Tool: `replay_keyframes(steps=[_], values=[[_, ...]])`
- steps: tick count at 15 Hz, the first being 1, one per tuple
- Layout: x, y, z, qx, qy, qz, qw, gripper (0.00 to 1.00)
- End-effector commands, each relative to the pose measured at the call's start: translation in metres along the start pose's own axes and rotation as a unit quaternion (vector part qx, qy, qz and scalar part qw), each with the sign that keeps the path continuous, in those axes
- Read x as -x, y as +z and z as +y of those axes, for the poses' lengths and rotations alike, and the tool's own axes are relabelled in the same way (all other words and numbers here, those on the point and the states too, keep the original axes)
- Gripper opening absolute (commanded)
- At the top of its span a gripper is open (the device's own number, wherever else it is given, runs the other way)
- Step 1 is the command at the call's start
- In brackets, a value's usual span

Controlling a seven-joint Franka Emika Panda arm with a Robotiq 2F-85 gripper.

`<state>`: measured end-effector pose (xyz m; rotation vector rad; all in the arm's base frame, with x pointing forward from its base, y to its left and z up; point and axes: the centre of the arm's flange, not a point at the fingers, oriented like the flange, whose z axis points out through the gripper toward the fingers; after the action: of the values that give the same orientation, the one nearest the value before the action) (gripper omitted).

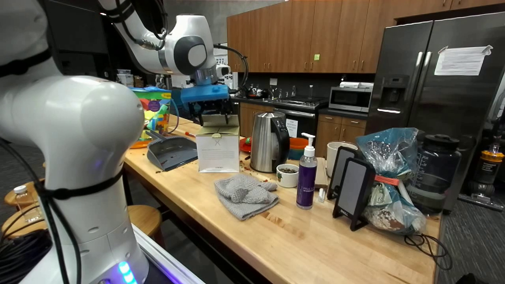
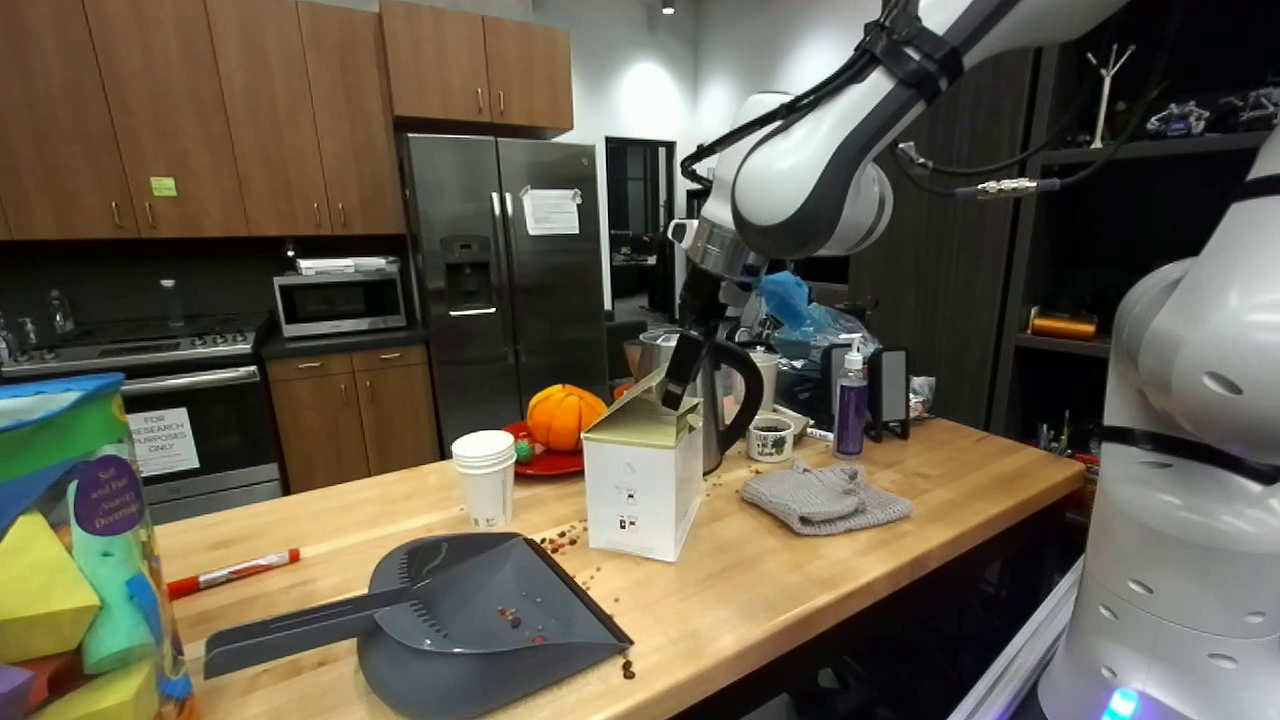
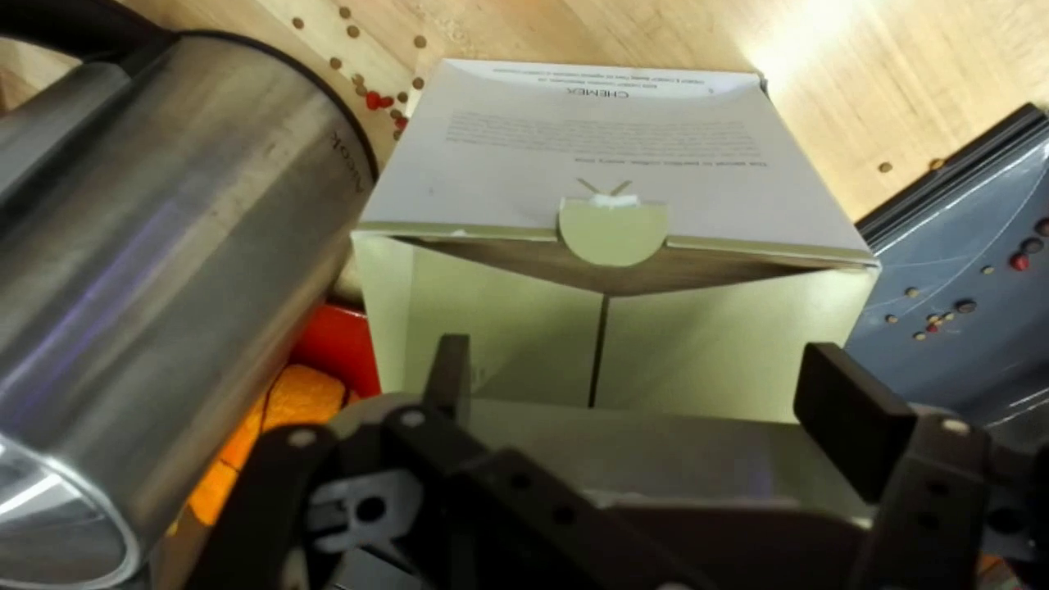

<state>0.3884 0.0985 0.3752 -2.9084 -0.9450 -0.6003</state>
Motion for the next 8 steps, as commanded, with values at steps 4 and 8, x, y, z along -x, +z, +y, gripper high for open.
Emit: replay_keyframes(steps=[4, 8], values=[[-0.007, -0.023, -0.010, 0.006, -0.010, 0.044, 0.9989, 1.00], [-0.012, -0.030, -0.015, 0.007, -0.015, 0.062, 0.9979, 1.00]])
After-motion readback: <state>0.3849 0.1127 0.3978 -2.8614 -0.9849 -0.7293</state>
